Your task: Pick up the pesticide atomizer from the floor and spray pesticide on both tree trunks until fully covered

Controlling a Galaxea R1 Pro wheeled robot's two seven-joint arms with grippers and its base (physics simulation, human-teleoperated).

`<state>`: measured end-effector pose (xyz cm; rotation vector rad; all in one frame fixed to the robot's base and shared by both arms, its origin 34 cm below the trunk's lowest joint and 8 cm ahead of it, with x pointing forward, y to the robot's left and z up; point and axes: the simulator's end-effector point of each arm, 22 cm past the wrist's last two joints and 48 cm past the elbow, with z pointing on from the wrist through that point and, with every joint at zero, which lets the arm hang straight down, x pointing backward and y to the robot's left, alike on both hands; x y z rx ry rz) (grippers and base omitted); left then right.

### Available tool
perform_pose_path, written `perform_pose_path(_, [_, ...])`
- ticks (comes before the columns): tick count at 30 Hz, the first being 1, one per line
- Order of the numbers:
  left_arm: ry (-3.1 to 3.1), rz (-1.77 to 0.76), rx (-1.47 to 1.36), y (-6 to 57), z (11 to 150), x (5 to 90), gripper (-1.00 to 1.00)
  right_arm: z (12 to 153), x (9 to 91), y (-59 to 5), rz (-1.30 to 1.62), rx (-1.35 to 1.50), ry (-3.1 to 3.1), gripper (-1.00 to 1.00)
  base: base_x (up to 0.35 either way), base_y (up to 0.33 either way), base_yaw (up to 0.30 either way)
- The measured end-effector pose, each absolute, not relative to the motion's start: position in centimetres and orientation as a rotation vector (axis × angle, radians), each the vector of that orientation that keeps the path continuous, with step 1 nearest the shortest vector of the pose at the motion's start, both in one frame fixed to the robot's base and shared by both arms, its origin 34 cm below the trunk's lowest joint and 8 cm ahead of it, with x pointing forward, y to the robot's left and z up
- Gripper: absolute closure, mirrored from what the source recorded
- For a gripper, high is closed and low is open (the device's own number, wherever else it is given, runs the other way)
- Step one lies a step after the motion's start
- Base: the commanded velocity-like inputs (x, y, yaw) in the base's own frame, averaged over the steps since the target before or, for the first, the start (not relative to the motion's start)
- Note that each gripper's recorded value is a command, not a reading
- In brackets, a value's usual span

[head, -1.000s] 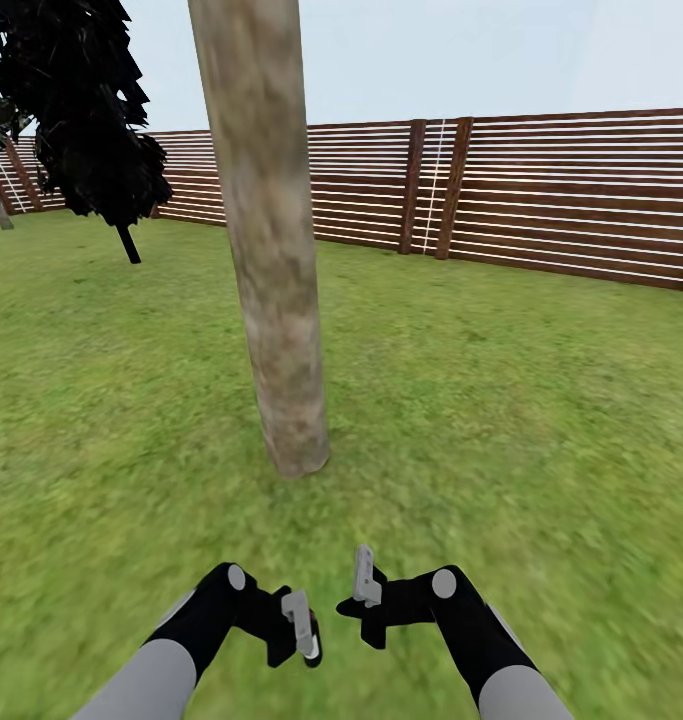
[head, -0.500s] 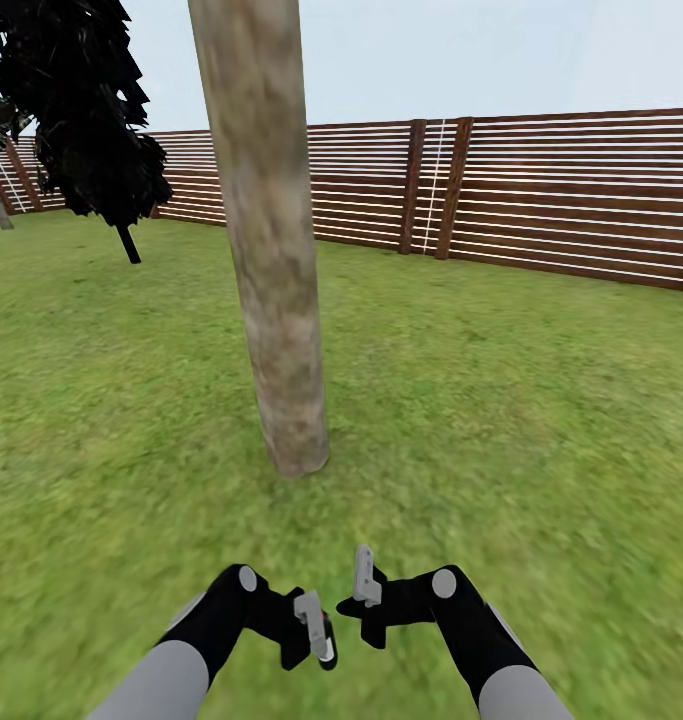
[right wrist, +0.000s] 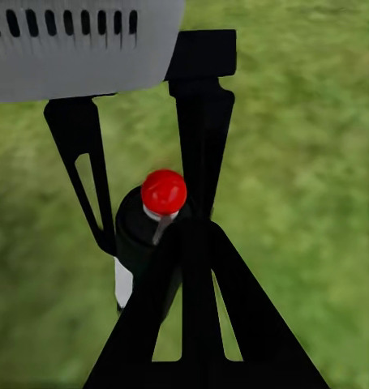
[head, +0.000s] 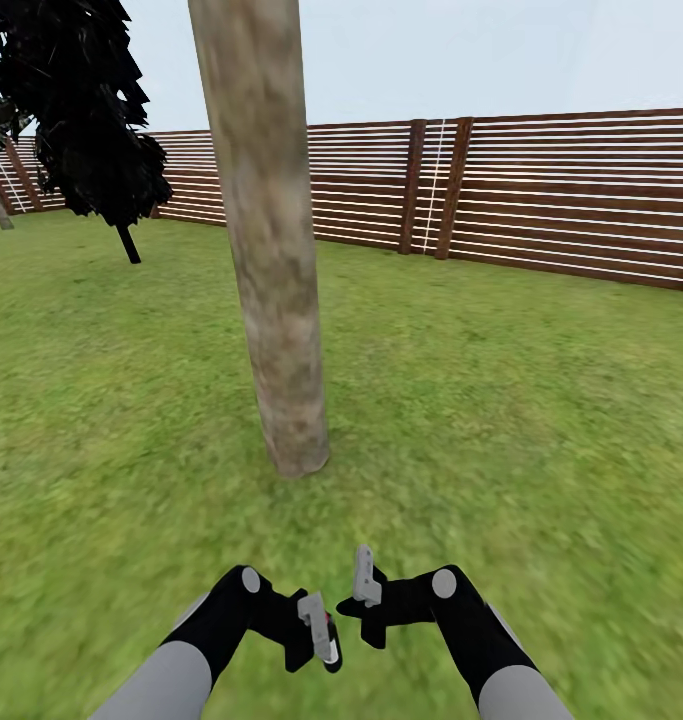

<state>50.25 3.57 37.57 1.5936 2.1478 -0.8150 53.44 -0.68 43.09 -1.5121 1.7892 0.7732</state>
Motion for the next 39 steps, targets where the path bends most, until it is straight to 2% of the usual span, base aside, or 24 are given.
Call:
perform_pose_path(7, [2.135,-0.872,1.506,2.4,38.4,50.7,1.0,43.1,53.4,-0.7,0.773,-1.512,1.789,1.0,0.0,0.0,0.0])
perform_pose_path(39, [2.129,-0.901,1.484,2.0,38.8,50.6,1.0,43.1,53.5,-0.7,0.772,-1.511,1.789,1.0,0.0,0.0,0.0])
